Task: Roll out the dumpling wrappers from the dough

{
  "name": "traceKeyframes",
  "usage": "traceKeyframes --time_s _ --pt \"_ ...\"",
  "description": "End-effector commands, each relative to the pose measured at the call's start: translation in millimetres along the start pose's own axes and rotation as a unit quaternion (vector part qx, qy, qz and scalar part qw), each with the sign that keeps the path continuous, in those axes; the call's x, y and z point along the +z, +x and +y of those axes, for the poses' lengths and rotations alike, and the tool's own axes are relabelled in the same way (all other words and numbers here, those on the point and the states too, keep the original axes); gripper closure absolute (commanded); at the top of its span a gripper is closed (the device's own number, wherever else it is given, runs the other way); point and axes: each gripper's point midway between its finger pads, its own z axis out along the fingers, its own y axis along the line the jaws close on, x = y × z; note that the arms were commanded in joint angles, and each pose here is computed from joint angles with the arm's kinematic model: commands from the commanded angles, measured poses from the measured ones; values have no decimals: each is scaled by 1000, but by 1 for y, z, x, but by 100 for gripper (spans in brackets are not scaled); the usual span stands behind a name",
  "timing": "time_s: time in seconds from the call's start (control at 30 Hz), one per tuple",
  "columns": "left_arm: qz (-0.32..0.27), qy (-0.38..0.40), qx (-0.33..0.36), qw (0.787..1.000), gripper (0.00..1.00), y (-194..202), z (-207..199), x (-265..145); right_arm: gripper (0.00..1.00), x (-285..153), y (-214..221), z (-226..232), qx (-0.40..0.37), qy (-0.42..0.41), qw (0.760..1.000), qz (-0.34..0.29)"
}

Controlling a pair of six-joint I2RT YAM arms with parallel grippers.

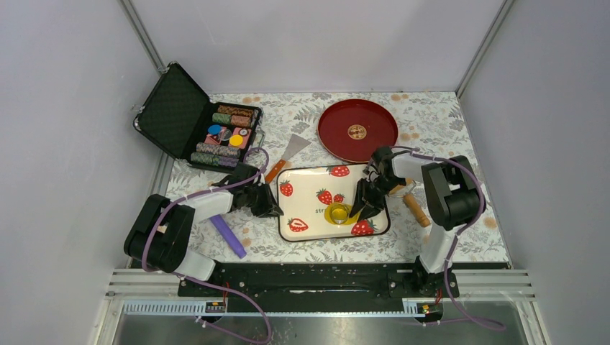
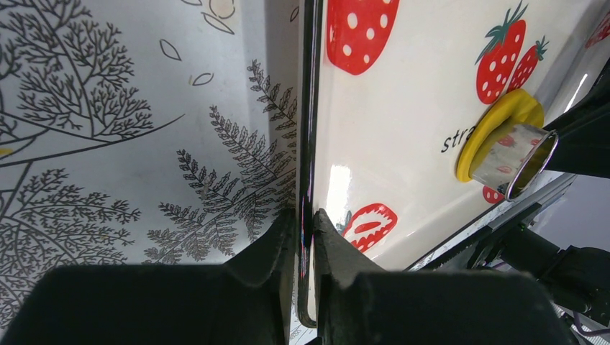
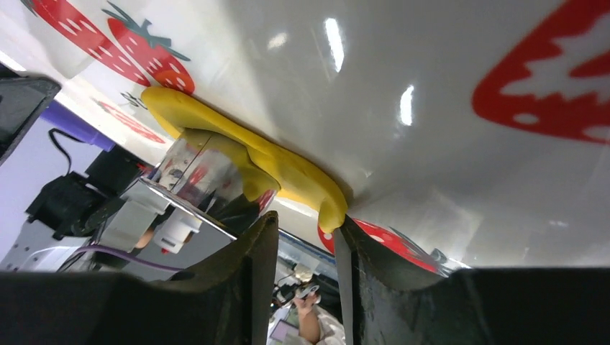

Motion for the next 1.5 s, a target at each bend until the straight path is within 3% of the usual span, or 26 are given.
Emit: traceKeyframes --time_s 0.0,0.1,0.33,0.47,0.97,1.47 --pt "32 -94 -10 995 100 29 52 8 59 19 -22 -19 -18 28 999 -23" --pt "33 -93 -10 995 100 29 51 9 62 20 -24 -19 -22 29 999 -24" --pt "33 -93 -10 995 100 30 51 9 84 11 -31 -12 -34 29 998 -43" --pt "33 -94 -10 995 100 30 52 9 89 -2 -33 -10 -46 42 996 -64" --pt "33 -94 -10 995 100 29 51 8 90 -41 -38 10 -72 48 989 -120" --pt "34 -94 -9 995 100 30 52 8 89 -49 -51 9 -66 58 987 -135"
